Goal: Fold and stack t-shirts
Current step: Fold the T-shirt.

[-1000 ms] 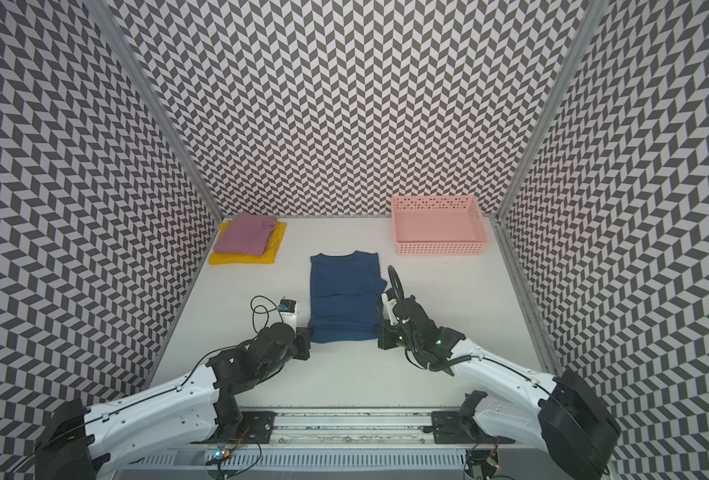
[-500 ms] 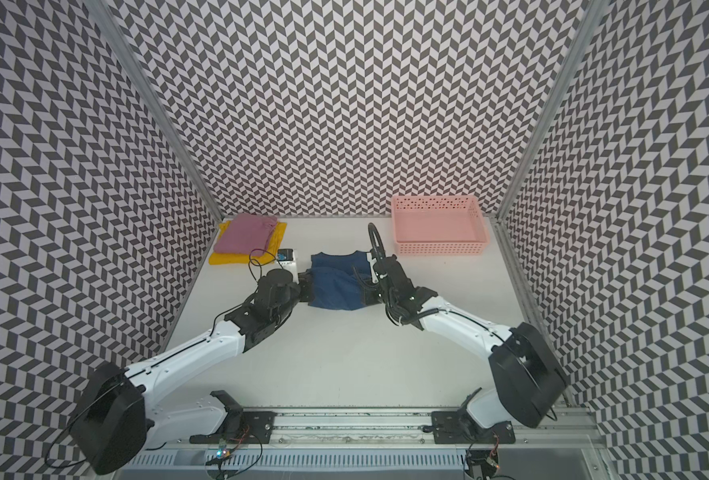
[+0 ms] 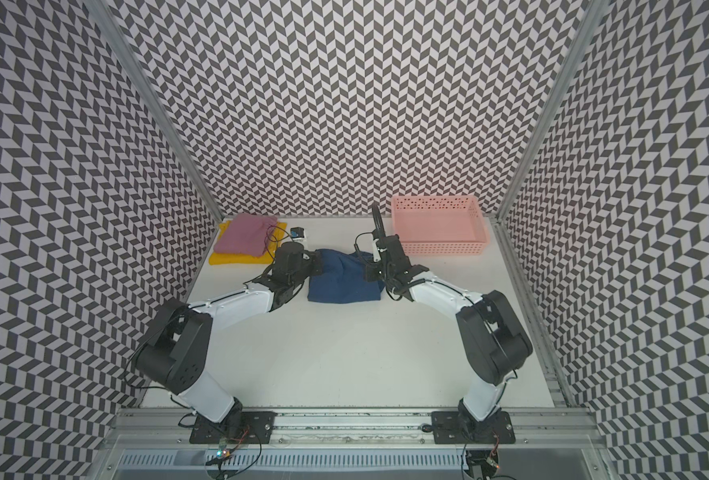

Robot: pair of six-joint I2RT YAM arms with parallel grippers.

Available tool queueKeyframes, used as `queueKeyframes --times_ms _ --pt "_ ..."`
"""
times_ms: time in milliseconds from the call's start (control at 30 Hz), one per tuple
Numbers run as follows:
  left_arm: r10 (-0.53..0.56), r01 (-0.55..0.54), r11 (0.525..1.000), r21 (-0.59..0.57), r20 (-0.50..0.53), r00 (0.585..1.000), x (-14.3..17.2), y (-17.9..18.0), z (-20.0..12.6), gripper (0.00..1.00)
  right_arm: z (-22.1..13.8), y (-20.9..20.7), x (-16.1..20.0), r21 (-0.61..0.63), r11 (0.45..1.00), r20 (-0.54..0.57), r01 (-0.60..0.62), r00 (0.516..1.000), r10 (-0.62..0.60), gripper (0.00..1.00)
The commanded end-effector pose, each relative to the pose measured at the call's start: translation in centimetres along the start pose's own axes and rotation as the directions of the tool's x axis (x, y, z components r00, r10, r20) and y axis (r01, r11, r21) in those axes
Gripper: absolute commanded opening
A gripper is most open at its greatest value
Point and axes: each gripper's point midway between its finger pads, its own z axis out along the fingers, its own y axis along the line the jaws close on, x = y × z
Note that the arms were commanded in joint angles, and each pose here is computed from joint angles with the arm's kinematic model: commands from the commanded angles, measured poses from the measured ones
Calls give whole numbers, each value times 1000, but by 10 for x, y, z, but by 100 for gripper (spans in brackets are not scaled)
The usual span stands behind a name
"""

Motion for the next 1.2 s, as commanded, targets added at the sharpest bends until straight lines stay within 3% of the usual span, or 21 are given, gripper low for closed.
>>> queueKeyframes --times_ms 0,167,367,667,1067,1100,1133,1167 --pt "22 -26 998 52 75 997 -33 -12 15 0 10 8 -25 -59 998 79 28 997 -24 0" --pt "45 -49 998 50 70 997 -44 -12 41 0 33 1 -33 -68 997 62 28 998 -24 0" --pt "36 -37 999 17 32 999 -36 12 62 0 56 -13 -31 -87 996 27 9 1000 -7 0" --pt "-5 5 1000 -17 -30 1000 -13 52 89 0 63 -45 -25 -41 999 13 -24 1000 25 0" --pt "4 -5 1000 -14 -64 998 -6 66 121 0 79 -81 -15 -17 998 -1 -68 998 68 0" --pt "7 -8 1000 -8 -59 998 -9 65 122 0 82 -81 -14 -20 997 -6 -72 997 71 7" --pt "12 -13 1000 -2 -54 998 -12 64 122 8 83 -81 -13 -21 997 -8 -71 997 71 20" --pt "16 -16 1000 -3 -47 999 -16 64 122 33 83 -82 -14 -22 997 -7 -73 997 73 39"
